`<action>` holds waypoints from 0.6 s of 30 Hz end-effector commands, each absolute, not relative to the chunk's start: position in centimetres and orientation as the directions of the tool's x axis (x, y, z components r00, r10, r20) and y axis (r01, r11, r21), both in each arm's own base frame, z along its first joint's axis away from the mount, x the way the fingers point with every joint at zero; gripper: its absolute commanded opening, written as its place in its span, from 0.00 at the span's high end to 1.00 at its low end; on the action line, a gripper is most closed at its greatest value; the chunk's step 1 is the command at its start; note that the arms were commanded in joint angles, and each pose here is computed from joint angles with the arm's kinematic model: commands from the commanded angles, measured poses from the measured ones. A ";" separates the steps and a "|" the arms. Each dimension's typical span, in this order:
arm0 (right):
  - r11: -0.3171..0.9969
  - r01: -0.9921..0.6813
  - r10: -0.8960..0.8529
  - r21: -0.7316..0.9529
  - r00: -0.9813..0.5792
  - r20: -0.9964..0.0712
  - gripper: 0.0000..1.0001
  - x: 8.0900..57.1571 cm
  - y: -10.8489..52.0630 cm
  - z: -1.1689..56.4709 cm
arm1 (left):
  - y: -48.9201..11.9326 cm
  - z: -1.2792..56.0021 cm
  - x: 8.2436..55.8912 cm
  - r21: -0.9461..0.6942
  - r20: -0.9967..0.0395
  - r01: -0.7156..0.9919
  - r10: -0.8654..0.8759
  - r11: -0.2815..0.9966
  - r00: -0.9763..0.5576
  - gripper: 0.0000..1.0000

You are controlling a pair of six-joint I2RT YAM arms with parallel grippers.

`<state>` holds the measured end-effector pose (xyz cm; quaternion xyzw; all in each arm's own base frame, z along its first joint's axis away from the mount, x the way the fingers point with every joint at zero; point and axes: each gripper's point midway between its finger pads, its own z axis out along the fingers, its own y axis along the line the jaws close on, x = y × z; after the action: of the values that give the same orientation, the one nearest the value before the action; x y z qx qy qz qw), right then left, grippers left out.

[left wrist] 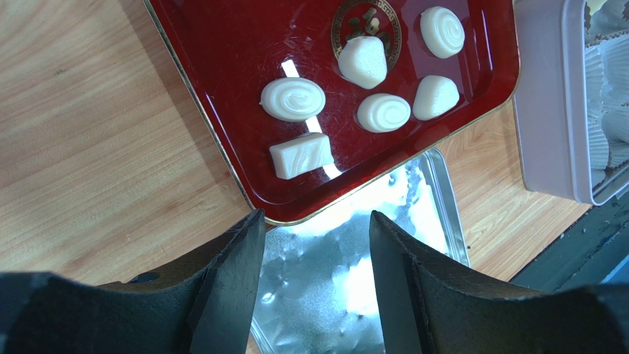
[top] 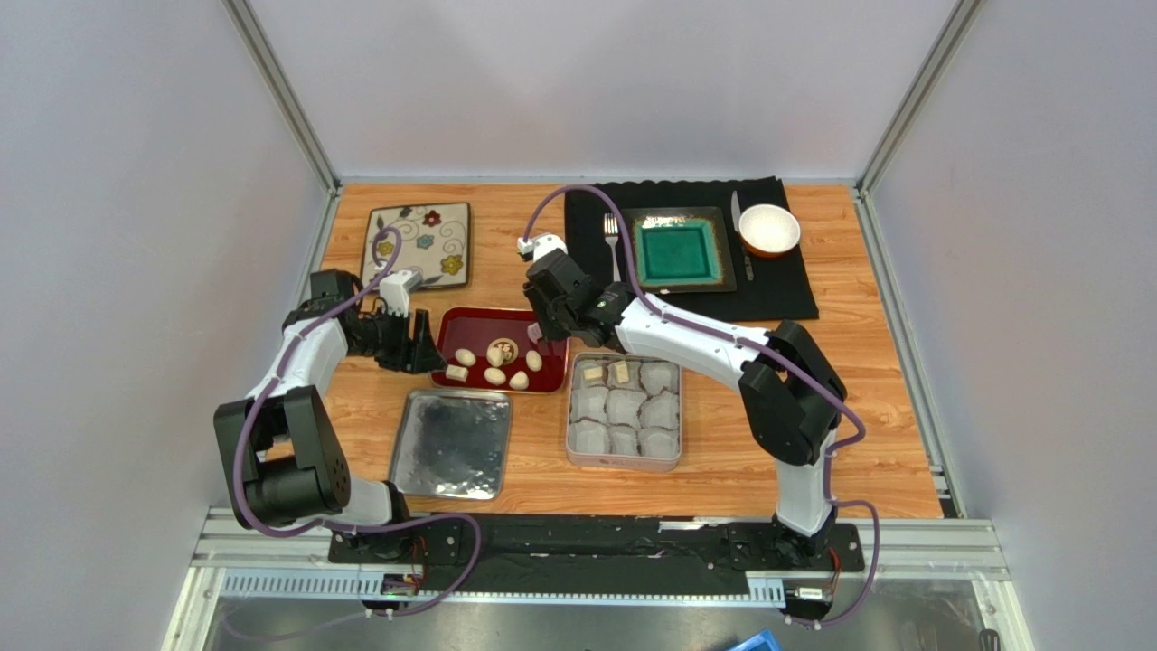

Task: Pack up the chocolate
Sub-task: Pick up the fake chocolate from the plate.

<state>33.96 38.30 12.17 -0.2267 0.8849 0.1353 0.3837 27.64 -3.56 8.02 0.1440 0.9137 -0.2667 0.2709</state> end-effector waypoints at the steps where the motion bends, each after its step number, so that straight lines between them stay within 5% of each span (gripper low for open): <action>1: 0.855 -0.511 -0.237 0.094 -0.543 -0.805 0.83 35.3 39.5 15.3 | -3.6 9.7 28.7 -0.381 -0.631 0.462 0.140 0.801 -0.763 0.38; 18: 0.885 -0.458 -0.177 0.076 -0.484 -0.857 0.85 31.7 32.6 24.1 | -3.3 9.0 28.5 -0.375 -0.618 0.451 0.144 0.810 -0.773 0.38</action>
<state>32.75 35.89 19.64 -0.2103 0.8604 0.1569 0.4368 27.64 -3.54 8.01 0.1450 0.9136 -0.2661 0.2711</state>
